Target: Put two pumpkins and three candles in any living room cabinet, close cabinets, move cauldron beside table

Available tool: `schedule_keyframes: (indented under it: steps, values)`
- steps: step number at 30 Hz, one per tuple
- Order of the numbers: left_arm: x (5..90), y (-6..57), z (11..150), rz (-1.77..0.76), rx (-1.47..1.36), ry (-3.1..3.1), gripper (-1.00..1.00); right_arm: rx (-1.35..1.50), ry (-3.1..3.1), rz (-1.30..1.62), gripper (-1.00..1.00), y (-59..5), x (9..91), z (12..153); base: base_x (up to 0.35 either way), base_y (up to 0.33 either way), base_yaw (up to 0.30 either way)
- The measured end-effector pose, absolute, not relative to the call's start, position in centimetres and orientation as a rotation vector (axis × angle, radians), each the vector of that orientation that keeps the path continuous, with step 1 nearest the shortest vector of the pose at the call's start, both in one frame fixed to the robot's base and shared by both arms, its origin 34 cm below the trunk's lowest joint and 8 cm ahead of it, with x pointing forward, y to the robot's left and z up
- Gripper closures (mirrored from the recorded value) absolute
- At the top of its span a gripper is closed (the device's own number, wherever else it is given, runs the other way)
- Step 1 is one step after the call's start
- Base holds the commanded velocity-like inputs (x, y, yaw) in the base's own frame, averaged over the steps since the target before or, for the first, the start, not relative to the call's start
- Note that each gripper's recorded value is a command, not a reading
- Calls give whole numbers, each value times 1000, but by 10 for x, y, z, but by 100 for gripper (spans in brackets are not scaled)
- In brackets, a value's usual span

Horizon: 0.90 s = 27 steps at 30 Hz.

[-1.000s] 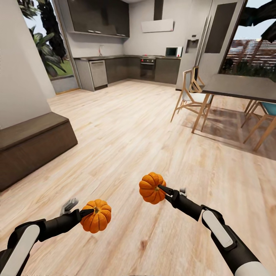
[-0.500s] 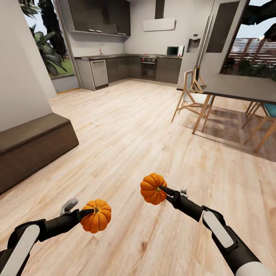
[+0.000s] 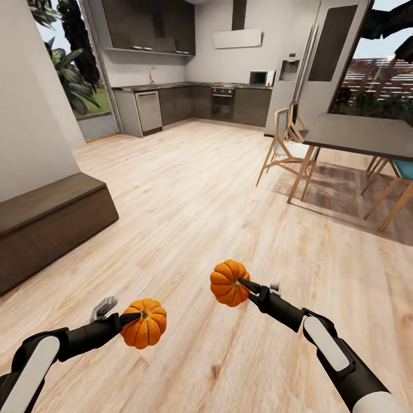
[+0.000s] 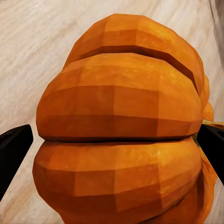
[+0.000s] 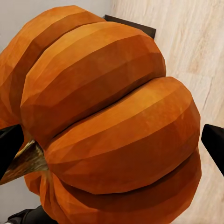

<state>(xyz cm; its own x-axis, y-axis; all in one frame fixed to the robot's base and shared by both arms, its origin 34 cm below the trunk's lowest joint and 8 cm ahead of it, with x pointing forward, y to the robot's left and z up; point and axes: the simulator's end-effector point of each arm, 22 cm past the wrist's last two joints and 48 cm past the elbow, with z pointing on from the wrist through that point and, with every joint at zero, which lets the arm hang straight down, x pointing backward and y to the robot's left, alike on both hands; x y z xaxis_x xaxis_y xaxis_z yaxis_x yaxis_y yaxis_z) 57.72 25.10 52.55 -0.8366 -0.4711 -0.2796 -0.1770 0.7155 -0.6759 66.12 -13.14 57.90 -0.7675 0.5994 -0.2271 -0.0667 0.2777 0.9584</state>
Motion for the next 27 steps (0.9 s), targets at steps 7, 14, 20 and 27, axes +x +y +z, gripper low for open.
schedule_keyframes:
  steps: [7, 14, 20, 27]
  values:
    - [580, 251, 540, -916, -498, 2485, 100, 478, 1988, 1529, 100, -132, 664, 593, 0, 0, 0]
    - [583, 251, 555, -916, -498, 2485, 100, 478, 1988, 1529, 100, -132, 667, 608, 0, 0, 0]
    - [585, 251, 567, -915, -498, 2485, 100, 484, 1994, 1526, 100, -133, 668, 617, 0, 0, 0]
    - [587, 251, 580, -916, -500, 2484, 100, 490, 1995, 1526, 100, -133, 670, 628, 0, 0, 0]
